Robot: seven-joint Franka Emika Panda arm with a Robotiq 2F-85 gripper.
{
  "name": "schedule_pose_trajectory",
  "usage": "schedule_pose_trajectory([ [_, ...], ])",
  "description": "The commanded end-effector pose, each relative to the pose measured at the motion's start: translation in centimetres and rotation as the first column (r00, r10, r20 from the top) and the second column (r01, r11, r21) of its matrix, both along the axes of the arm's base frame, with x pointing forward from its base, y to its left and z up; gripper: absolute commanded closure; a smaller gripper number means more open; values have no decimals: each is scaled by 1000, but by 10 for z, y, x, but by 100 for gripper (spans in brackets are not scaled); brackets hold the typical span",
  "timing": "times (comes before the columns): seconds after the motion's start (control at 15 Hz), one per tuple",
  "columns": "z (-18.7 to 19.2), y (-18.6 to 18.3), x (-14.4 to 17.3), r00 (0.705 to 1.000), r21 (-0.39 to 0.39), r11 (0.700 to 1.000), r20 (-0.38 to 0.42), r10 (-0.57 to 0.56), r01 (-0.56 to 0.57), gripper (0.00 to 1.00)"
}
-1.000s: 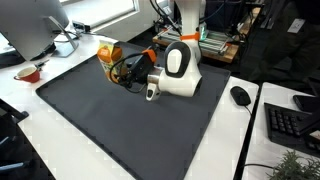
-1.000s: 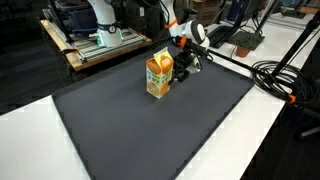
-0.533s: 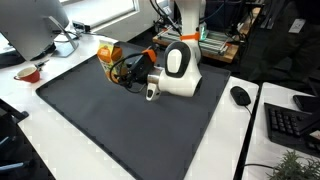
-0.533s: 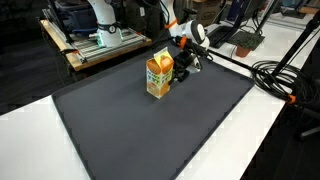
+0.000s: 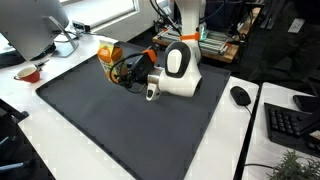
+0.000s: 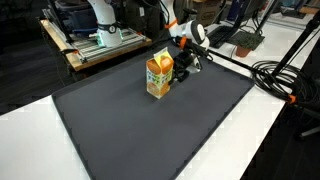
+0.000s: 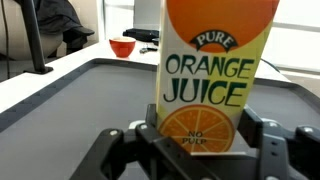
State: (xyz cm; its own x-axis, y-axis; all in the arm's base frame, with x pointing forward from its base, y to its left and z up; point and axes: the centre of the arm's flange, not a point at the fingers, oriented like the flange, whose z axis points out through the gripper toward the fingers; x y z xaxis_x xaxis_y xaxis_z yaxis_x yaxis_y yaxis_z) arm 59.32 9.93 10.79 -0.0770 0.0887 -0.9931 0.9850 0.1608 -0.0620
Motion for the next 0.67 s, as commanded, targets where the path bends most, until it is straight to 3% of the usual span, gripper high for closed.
schedule_pose_trajectory([
  [0.0, -7, 1, 0, 1000, 7, 1000, 0, -5, 5, 48],
  [0.6, -32, 2, 2, 1000, 61, 998, -15, -2, 3, 48],
])
